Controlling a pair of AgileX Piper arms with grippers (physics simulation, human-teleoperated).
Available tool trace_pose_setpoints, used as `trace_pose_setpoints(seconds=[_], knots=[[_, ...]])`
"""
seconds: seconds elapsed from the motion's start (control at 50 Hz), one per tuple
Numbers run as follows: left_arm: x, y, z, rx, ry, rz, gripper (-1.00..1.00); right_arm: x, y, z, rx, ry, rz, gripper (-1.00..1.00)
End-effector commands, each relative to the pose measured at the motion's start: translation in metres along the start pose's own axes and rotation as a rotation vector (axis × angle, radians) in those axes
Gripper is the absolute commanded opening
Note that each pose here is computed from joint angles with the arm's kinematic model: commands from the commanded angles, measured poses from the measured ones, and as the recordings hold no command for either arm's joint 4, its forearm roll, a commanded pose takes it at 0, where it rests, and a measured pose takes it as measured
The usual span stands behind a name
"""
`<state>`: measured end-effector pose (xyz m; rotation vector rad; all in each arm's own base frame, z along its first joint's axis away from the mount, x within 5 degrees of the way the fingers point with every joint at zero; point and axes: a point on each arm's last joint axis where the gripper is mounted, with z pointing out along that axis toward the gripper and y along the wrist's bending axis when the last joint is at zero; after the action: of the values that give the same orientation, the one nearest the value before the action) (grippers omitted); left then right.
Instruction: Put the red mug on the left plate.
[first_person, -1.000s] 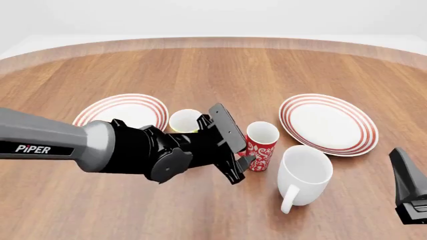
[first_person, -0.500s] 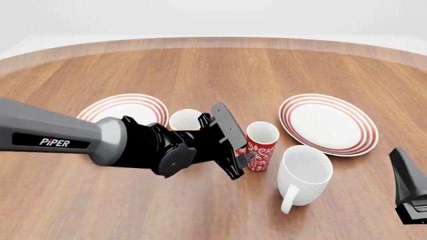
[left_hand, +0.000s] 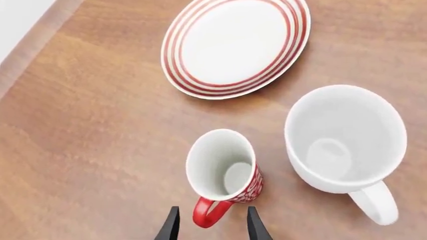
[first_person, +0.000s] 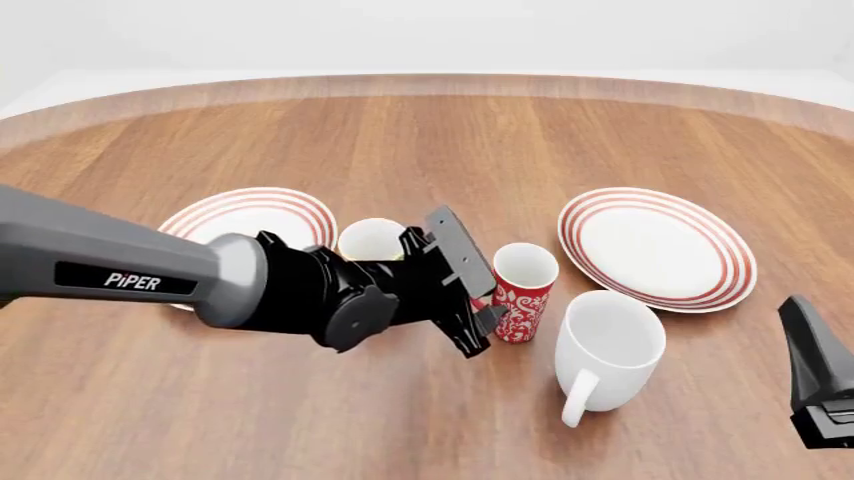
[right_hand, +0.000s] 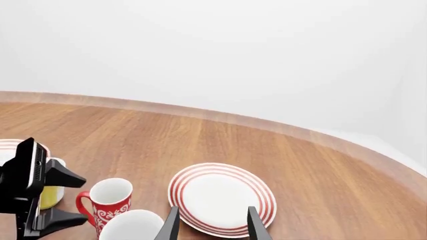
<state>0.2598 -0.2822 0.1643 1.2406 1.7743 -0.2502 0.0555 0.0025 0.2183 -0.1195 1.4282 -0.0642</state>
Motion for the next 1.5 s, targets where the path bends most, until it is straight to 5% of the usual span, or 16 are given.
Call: trace_pose_setpoints(seconds=[0.02, 0.58, 0.6, 0.96, 1.5], knots=[[0.002, 0.000, 0.005, -0.001, 0.005, -0.002, 1.00, 0.000, 0.000, 0.000, 0.001, 0.000, 0.000, 1.00], [0.008, -0.006, 0.008, 0.007, 0.004, -0.012, 1.00, 0.000, 0.000, 0.000, 0.002, 0.001, 0.000, 1.00], [0.008, -0.005, 0.009, 0.005, 0.004, -0.012, -1.00, 0.000, 0.000, 0.000, 0.002, 0.001, 0.000, 1.00], [0.005, 0.000, 0.002, -0.012, -0.021, -0.012, -1.00, 0.000, 0.000, 0.000, 0.002, 0.001, -0.002, 1.00], [-0.008, 0.029, -0.025, -0.093, -0.077, -0.012, -1.00, 0.000, 0.000, 0.000, 0.002, -0.007, -0.012, 1.00]])
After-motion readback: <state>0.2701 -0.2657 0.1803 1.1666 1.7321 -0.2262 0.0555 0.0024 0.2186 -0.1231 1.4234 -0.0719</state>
